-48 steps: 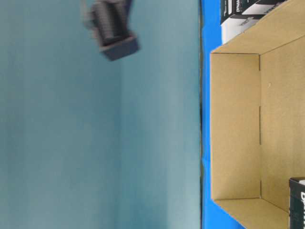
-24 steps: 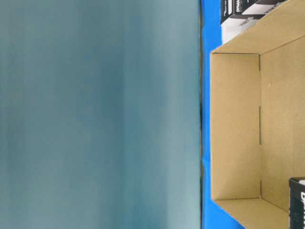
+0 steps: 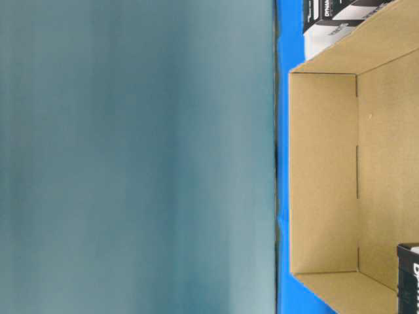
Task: Pick the box from inside the cardboard box.
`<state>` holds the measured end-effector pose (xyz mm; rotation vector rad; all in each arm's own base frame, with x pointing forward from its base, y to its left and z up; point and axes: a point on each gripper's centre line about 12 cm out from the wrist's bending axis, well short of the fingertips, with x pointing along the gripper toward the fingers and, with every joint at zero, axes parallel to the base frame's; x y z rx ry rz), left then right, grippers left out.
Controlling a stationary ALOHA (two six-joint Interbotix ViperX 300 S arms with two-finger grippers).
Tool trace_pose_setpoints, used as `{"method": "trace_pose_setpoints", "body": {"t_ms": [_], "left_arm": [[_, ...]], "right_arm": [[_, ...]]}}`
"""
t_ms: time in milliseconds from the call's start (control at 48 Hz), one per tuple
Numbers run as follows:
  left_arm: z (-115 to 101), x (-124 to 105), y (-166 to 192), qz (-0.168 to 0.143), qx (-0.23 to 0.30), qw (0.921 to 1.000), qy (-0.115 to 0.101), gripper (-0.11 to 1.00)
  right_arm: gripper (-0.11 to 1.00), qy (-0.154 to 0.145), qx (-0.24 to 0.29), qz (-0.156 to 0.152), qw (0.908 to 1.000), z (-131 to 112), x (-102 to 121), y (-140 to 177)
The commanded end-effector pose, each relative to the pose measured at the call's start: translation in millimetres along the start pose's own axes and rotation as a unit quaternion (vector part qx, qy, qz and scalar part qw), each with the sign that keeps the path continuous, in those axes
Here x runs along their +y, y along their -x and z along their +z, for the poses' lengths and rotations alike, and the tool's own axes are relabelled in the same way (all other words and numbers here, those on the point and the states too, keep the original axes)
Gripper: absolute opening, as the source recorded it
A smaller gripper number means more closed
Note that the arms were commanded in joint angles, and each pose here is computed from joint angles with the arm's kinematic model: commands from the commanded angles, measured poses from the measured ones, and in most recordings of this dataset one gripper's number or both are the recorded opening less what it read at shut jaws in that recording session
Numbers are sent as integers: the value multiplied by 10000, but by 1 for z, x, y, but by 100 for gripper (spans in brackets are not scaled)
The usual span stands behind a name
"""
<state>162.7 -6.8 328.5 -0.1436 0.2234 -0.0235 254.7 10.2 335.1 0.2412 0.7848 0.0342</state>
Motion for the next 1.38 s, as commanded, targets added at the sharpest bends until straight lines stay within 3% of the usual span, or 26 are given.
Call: {"method": "trace_pose_setpoints", "body": {"t_ms": [0, 292, 1355], "left_arm": [[10, -2, 1, -22, -113, 9999, -16, -3], [9, -2, 0, -19, -90, 10000, -16, -3], [7, -1, -1, -13, -52, 10000, -55, -3]], "right_arm": [[86, 8, -339, 45, 9994, 3, 2, 10], [86, -27, -549, 86, 9984, -2, 2, 20], [86, -122, -453, 62, 9989, -9, 0, 14]]}}
